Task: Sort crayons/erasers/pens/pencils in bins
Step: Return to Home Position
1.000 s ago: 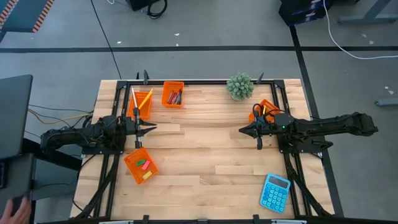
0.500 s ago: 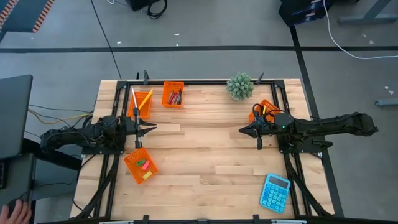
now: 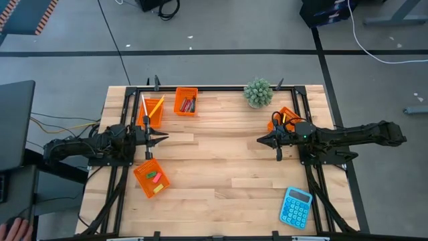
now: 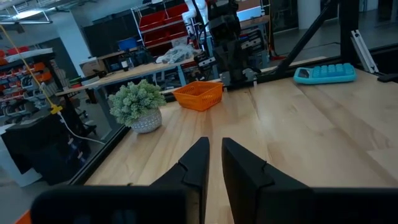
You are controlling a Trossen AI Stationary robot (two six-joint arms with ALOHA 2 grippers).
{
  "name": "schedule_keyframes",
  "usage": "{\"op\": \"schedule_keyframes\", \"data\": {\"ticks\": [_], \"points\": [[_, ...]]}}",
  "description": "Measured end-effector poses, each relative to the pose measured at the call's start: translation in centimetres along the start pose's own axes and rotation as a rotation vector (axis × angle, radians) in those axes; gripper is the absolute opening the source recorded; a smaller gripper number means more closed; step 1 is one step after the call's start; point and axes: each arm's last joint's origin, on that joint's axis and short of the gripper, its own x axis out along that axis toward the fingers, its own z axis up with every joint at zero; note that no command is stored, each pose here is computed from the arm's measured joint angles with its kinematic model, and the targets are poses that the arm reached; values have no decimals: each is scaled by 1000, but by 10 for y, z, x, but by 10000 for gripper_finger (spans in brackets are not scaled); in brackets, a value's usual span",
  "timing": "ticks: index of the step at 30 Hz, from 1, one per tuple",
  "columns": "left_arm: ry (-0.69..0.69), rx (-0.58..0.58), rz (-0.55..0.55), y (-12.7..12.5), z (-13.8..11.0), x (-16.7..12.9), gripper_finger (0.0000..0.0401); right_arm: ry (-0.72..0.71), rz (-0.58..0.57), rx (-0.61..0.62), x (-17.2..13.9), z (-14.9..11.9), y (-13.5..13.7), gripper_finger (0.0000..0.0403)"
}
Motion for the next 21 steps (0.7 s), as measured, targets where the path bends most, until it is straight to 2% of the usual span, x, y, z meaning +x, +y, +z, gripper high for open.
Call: {"op": "schedule_keyframes", "data": {"ticks": [21], "points": [[0,0,0,0,0,0,56,0,0,0,0,0,0,6]]}}
